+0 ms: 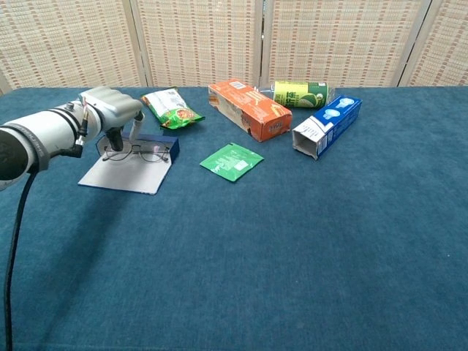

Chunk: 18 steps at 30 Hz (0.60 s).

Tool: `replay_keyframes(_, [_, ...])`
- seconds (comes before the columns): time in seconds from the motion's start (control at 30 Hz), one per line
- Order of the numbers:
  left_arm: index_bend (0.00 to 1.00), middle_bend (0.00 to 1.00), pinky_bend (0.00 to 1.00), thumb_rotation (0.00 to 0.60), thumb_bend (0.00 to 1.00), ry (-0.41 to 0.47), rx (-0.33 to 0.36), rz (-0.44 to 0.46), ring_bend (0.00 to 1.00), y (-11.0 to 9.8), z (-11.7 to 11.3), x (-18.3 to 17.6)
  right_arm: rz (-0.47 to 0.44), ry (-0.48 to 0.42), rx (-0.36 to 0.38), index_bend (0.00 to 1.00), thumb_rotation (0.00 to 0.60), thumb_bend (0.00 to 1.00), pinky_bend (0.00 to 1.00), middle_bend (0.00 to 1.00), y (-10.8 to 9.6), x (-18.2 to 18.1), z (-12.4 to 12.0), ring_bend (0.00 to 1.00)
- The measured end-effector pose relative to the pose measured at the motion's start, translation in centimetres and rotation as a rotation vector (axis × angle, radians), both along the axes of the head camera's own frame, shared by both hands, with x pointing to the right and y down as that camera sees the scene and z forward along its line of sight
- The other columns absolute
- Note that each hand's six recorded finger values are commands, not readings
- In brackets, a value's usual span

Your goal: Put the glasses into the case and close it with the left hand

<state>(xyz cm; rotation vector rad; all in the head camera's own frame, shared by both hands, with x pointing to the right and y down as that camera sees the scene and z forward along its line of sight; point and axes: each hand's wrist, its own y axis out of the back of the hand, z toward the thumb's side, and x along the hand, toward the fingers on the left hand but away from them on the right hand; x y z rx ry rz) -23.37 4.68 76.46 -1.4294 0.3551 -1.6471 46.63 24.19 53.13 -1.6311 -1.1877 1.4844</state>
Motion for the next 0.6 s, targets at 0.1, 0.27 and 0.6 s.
replay_keyframes(0.1, [0.41,1.0,1.0,0.6,0.33,0.012,0.005,-0.008,1.0,0.0,-0.2,0.1,0.0,0.0,0.003,0.29,0.6,0.22,0.24,0.31,0.0,0.0,-0.1,0.3])
replay_keyframes(0.27, [0.23,0.96,1.0,0.6,0.3,0.056,0.032,-0.028,0.97,0.2,-1.0,0.0,-0.001,-0.002,0.004,0.29,0.6,0.22,0.24,0.31,0.0,-0.1,-0.1,0.3])
replay_keyframes(0.6, [0.0,0.86,1.0,0.6,0.2,0.082,0.079,-0.05,0.92,1.1,-1.6,-0.7,-0.005,-0.006,0.005,0.29,0.6,0.22,0.24,0.31,0.0,-0.2,0.0,0.3])
